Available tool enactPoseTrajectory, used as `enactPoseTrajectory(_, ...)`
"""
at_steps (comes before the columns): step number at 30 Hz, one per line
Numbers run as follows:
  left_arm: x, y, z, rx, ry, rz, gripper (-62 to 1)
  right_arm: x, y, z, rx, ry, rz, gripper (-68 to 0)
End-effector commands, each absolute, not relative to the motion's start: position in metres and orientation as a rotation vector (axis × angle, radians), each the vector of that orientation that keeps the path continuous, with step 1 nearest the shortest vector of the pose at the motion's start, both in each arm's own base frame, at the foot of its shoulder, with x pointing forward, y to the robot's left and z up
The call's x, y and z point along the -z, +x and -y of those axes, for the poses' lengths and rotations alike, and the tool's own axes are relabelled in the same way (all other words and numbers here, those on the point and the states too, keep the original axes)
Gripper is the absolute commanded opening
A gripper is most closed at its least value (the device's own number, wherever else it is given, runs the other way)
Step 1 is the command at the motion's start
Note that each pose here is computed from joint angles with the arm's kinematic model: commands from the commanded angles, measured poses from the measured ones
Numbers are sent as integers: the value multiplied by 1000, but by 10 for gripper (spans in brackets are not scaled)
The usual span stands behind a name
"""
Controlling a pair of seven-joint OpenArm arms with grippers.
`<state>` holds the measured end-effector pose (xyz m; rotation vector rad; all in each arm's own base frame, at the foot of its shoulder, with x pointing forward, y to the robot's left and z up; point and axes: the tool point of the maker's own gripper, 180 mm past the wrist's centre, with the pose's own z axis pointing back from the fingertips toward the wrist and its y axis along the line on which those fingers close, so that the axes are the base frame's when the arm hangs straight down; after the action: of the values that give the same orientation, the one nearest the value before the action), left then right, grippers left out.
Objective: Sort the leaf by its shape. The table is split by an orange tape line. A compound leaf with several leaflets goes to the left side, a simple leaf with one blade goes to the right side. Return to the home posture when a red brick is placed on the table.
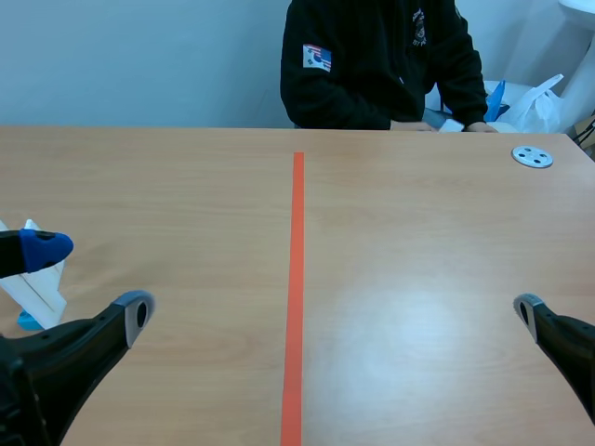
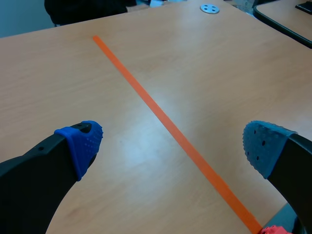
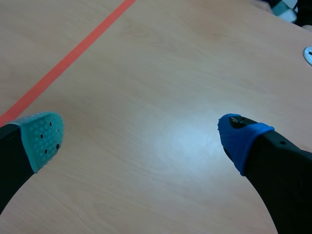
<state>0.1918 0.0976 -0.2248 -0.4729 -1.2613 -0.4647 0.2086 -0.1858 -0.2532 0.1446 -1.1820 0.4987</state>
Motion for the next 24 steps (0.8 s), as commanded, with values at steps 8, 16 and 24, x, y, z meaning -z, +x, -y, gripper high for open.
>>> enactPoseTrajectory(8, 242, 196, -115, 374, -445, 1234, 2, 241, 215, 184, -510, 140, 1223, 4)
enactPoseTrajectory(16, 251, 195, -122, 354, -446, 1207, 2, 241, 215, 184, -510, 140, 1223, 4)
enactPoseTrajectory(24, 251, 195, -122, 355, -446, 1207, 2, 241, 215, 184, -510, 140, 1223, 4)
